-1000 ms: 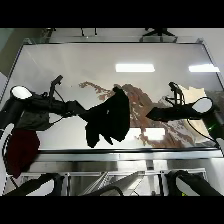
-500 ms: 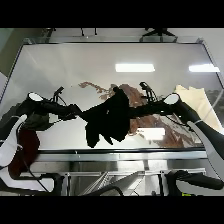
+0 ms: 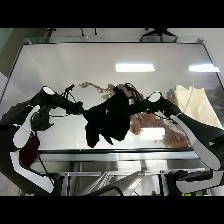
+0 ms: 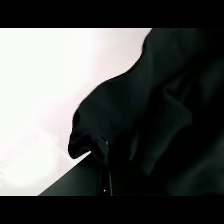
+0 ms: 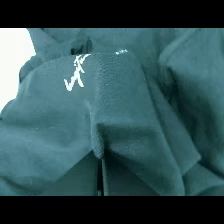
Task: Fold the shirts.
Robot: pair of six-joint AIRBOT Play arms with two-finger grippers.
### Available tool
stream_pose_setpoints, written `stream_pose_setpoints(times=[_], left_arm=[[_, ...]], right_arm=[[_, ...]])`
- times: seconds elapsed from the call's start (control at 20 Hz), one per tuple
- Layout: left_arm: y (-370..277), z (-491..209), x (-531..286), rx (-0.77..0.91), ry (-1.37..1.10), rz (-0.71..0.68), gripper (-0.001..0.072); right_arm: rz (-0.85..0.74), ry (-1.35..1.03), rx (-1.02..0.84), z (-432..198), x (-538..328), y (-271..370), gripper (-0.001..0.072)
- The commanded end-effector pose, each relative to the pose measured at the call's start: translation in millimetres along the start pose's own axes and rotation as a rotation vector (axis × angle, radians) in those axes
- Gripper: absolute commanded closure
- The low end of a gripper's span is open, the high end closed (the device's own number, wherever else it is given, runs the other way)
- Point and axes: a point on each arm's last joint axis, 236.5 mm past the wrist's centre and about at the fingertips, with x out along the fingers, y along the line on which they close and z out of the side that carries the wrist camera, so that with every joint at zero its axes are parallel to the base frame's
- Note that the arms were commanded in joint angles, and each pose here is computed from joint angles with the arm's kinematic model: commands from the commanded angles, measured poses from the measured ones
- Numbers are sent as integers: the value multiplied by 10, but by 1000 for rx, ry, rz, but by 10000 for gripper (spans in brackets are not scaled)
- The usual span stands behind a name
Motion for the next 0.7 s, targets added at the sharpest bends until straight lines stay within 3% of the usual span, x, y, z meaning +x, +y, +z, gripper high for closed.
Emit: stream_pose_setpoints(times=[0.0,0.15,0.35,0.65], left_arm=[[-172,12,-104,37,31,-21,691],[-414,52,-543,86,-37,-19,691],[-816,69,-1628,140,-303,36,691],[-1921,-699,-3096,355,-750,174,692]], right_arm=[[21,-25,-12,100,-80,98,695],[14,-133,-64,410,-636,266,695],[-104,-438,-176,889,-2036,603,695],[-251,-778,-407,754,-3484,1687,694]])
